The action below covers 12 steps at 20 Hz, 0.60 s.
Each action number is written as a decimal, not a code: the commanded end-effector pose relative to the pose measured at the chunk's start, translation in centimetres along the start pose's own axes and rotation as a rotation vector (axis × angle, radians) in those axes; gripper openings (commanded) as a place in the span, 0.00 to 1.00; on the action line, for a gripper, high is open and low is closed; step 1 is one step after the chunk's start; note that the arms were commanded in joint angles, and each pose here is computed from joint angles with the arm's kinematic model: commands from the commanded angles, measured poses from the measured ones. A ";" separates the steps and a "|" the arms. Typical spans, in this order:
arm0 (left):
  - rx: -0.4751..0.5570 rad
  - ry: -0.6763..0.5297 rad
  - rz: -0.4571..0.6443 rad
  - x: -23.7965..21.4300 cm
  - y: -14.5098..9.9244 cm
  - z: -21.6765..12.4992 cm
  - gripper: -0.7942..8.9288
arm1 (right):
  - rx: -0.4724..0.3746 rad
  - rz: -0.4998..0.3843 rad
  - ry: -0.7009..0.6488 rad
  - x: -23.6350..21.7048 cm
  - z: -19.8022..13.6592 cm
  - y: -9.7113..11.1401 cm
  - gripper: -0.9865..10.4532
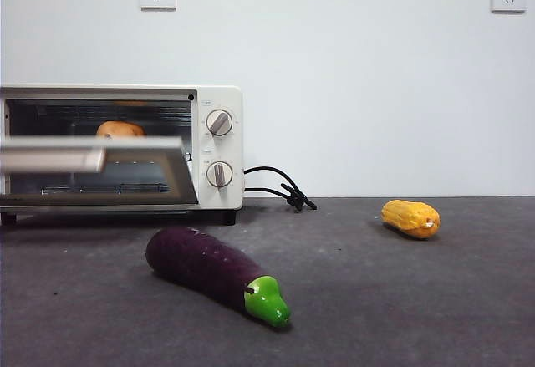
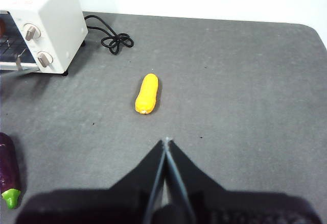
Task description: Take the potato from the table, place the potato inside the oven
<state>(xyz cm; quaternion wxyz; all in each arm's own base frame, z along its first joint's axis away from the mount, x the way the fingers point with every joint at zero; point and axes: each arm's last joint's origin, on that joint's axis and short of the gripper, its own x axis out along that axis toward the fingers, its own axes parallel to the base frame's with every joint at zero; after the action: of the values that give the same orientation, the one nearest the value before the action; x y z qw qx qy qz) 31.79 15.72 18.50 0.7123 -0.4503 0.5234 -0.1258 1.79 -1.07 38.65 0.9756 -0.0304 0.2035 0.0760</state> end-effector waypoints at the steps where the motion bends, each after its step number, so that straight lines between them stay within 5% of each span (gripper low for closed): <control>1: -0.001 0.009 -0.084 0.2 -1.2 -0.2 0.07 | -0.006 -0.004 0.012 0.1 -0.3 0.0 0.08; 12: 0.004 -0.058 -0.151 -0.4 -2.1 0.6 0.07 | -0.009 -0.001 0.013 0.1 -0.3 0.0 0.08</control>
<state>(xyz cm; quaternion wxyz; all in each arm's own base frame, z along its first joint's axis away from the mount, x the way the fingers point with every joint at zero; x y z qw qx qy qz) 32.71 15.20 19.96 0.7183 -0.4828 0.4734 -0.1638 1.79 -1.06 38.64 0.9755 -0.0305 0.2038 0.0767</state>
